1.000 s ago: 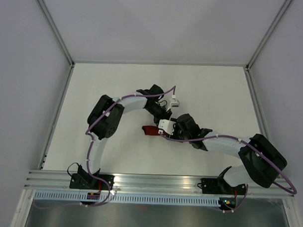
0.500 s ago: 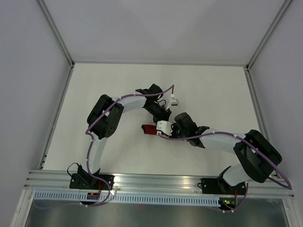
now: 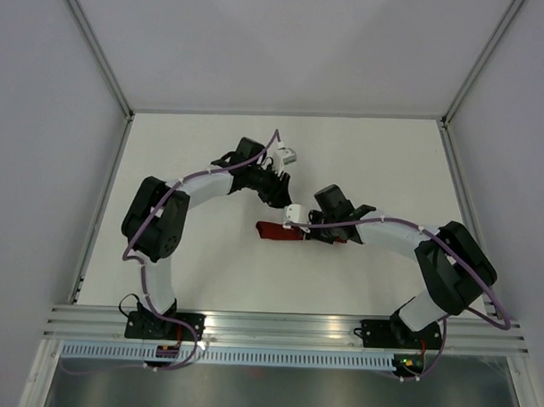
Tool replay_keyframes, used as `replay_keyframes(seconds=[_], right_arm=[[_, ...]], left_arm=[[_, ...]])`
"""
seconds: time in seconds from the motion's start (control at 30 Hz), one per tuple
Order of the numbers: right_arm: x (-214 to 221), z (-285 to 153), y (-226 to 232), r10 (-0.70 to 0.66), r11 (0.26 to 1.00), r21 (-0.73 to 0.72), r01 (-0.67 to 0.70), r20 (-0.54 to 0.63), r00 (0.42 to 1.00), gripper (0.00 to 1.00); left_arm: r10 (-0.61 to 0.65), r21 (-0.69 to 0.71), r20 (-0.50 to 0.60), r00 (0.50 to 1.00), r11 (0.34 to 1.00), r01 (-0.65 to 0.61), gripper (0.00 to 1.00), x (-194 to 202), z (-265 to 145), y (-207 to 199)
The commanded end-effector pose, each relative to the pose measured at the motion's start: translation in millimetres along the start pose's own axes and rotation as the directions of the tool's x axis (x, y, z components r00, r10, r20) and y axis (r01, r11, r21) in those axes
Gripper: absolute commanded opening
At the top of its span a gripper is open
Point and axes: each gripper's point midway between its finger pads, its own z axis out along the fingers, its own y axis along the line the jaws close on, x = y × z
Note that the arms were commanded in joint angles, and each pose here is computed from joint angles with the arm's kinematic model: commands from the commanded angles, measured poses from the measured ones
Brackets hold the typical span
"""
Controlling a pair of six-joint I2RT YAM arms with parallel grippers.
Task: Fold the napkin, place the utensils inside, and roll it up
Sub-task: Roll the napkin at the center of the board.
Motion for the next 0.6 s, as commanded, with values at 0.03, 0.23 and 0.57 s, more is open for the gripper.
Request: replay_keyframes(seconds=[0.03,0.23,0.57], right_arm=[[15.5,0.0,21.6,0.023,0.987,-0.159,-0.034,-0.07,0.997,0.06],[25.2,3.1,26.9,0.051,0.947,-0.308,-0.09,-0.133,0.99,0.06],[28.1,14.2,2.8,0.107,0.897,-0.409,-0.169,-0.17,0.98,0.03]], left_arm=[[0.052,-0.226,0.271,0.961,0.974,0.011,0.48,-70.4,-51.8,19.9],[0.14,-0.576,0.482,0.865,0.794,0.193,0.5,-91.8,-126.8,53.6],[0.385,-0.645,0.734,0.559,0.654,0.396,0.53,-86.9,-246.3,1.3]])
